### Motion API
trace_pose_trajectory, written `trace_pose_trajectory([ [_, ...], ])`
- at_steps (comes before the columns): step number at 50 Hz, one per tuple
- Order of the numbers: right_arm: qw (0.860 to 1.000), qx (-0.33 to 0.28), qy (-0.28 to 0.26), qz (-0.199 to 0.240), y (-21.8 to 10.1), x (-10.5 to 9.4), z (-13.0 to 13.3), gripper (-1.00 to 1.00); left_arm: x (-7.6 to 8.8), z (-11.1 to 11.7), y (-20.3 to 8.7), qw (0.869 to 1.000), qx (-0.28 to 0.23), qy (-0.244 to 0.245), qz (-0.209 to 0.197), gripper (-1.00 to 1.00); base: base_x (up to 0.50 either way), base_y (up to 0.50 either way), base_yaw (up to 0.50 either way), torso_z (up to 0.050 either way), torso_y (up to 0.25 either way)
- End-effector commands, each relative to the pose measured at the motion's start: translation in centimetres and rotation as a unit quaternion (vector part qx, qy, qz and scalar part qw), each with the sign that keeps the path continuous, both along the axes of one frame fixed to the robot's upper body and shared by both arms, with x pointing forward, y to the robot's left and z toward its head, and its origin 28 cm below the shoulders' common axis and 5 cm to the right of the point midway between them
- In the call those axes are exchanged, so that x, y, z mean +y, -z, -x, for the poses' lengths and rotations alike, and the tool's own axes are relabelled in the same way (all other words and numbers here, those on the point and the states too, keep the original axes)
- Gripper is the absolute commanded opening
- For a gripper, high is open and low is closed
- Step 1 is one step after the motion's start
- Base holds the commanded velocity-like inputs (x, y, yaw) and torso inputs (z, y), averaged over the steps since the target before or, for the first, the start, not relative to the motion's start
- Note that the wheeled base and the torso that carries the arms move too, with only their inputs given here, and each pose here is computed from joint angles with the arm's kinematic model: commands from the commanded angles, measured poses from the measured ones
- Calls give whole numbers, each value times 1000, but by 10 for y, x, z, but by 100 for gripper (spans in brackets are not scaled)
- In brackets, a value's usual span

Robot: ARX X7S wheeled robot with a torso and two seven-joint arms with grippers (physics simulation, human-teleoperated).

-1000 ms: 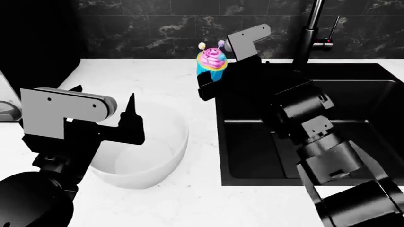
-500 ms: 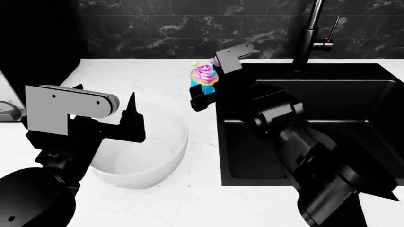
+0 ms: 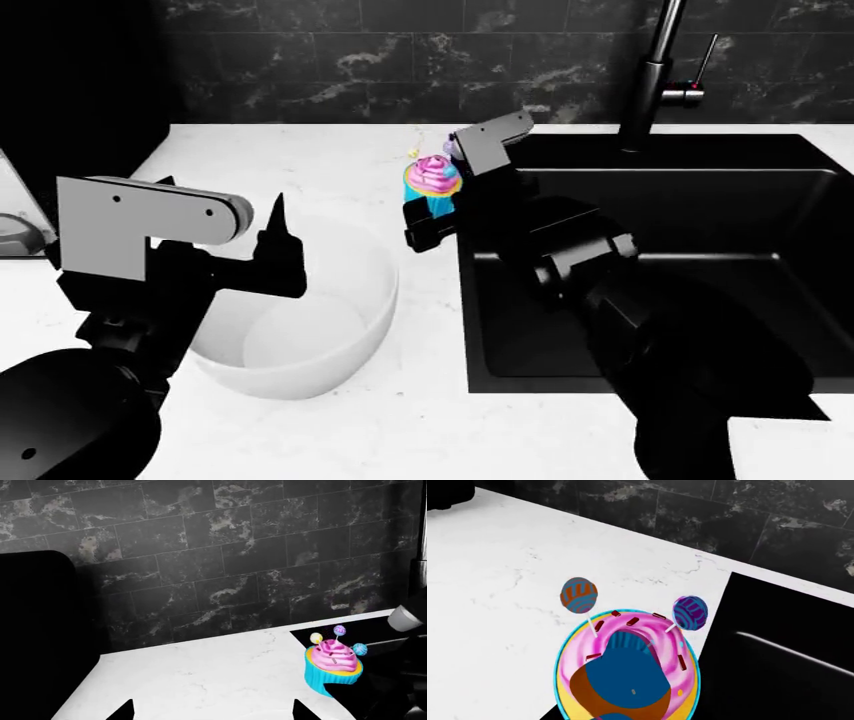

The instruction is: Move the fresh-baked cupcake off the tray onto the counter, and place the bowl used for mixing into the sink.

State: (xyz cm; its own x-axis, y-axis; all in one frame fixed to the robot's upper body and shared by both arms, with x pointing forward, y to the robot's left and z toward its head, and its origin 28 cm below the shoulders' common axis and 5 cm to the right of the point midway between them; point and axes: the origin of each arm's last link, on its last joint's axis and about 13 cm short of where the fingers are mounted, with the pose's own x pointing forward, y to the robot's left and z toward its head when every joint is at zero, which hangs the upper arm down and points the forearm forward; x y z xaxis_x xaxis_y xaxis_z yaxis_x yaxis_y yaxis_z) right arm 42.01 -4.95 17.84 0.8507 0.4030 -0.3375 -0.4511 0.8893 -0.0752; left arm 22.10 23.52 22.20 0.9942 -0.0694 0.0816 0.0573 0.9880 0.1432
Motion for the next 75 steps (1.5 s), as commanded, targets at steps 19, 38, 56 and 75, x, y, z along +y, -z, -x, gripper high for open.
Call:
trace_pose_trajectory([
  [19, 999, -2, -47, 10, 10, 3, 2, -100, 2, -2, 6, 1000, 4, -4, 3, 100, 0, 0, 0, 1, 0],
  [38, 999, -14, -28, 18, 7, 1, 0, 100, 2, 2, 3, 1000, 0, -5, 6, 100, 0, 0, 0, 0, 1],
  [56, 999, -16, -26, 28, 3, -2, -1, 100, 1, 5, -1, 1000, -9, 0, 6, 100, 0, 0, 0, 0, 0],
  [75, 997, 47, -45, -32, 0, -9, 4, 100, 1, 6, 3, 1000, -14, 3, 12, 100, 0, 0, 0, 0, 0],
])
